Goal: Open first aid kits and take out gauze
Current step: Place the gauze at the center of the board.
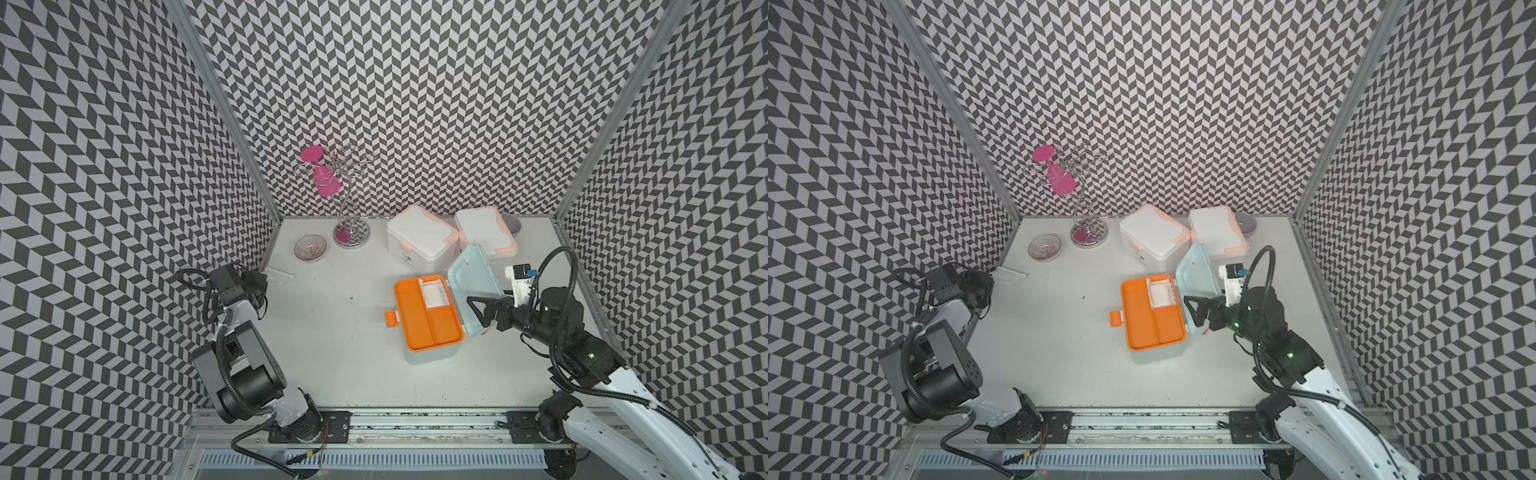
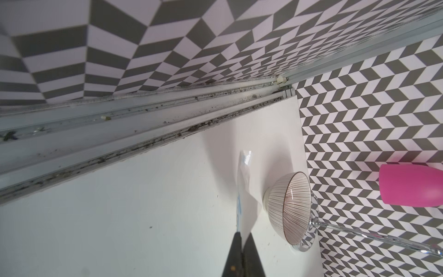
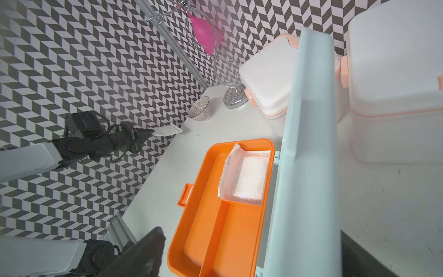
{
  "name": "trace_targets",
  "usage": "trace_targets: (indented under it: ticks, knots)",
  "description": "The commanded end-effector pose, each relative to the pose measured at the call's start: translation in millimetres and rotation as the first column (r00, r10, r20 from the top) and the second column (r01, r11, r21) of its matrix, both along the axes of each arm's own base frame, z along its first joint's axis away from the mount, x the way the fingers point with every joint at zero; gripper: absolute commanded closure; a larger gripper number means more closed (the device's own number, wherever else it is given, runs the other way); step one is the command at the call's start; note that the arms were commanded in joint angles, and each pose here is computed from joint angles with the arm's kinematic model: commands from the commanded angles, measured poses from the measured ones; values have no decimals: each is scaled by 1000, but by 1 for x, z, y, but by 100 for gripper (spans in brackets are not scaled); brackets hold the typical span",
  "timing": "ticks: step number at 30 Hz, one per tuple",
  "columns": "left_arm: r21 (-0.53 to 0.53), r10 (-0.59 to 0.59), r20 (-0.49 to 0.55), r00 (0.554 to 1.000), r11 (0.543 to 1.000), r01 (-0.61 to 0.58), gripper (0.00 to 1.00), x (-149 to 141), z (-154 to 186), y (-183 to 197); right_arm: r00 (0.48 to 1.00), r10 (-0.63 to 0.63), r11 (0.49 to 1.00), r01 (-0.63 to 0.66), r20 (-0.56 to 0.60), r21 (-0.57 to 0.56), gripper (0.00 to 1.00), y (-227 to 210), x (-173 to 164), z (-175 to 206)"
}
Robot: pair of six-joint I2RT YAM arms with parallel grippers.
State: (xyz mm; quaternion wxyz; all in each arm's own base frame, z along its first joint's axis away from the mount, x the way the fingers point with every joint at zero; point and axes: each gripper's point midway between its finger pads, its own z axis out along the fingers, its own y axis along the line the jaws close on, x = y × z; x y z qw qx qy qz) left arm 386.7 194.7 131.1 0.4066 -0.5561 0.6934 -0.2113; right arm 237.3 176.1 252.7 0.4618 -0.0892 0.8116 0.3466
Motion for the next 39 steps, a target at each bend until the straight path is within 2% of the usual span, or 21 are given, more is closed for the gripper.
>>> trace_targets:
  ticks: [1,10,17,29,39]
  knots:
    - [7,-11,52,999,1000,11,100,22,9,3,999,18,1000,-19,50,22,0,3,0,9]
    - [-23,-14,-2,1000,1000,13,100,45,-24,-12,999,18,1000,-19,49,15,0,3,-1,8]
    - [-38,40,-39,998,998,-42,100,39,-47,-9,999,18,1000,-18,46,13,0,3,0,7]
    - [-49,71,-60,996,996,-74,100,41,-60,-5,999,10,1000,-10,36,4,0,2,2,3]
    - [-18,106,-82,991,994,-107,100,40,-52,4,999,8,1000,-8,35,1,0,1,1,3]
